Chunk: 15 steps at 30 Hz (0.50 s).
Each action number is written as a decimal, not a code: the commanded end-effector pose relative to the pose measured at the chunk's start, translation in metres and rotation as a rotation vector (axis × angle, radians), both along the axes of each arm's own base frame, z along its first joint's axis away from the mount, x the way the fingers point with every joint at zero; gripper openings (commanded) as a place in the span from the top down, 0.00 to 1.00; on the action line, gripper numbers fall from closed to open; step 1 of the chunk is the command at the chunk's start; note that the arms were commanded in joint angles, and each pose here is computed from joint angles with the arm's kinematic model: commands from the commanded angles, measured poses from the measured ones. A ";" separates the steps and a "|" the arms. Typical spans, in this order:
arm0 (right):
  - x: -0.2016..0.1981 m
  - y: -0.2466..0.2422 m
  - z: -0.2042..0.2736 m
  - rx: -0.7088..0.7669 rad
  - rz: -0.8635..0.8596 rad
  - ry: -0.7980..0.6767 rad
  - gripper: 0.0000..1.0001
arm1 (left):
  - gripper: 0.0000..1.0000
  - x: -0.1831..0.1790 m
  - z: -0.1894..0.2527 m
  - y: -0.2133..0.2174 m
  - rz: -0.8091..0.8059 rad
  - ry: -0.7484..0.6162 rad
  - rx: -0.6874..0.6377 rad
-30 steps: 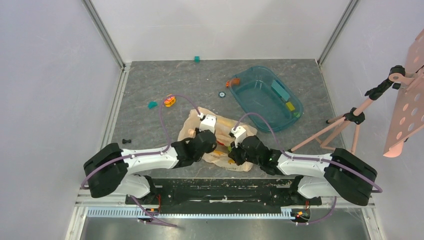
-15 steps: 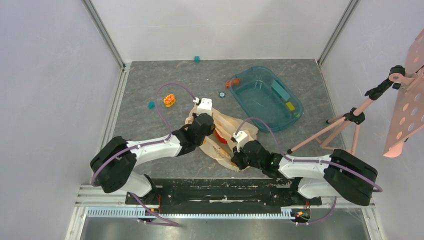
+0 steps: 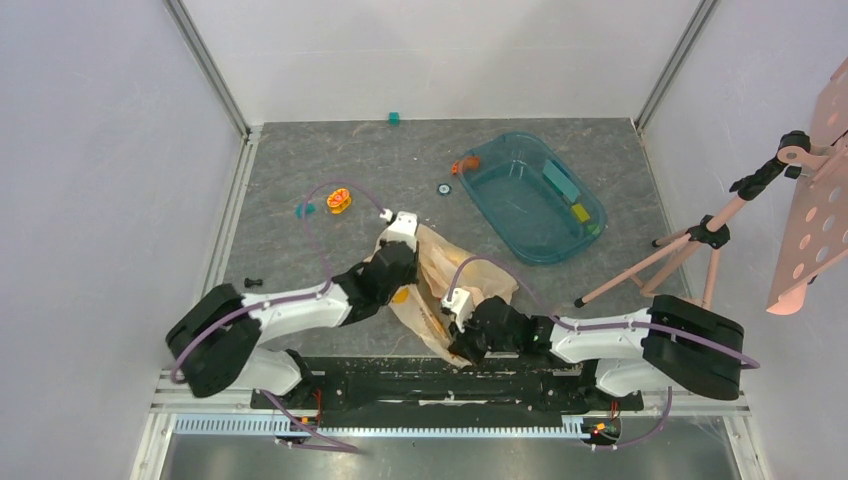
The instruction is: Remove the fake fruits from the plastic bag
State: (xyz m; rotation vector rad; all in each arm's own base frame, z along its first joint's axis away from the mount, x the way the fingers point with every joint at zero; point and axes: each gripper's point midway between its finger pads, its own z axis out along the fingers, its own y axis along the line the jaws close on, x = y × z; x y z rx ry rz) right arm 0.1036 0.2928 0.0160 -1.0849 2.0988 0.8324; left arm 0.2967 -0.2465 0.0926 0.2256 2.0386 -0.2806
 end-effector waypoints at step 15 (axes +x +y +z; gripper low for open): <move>0.015 0.027 0.099 0.229 -0.060 -0.116 0.92 | 0.98 -0.088 0.022 0.024 -0.094 0.044 -0.248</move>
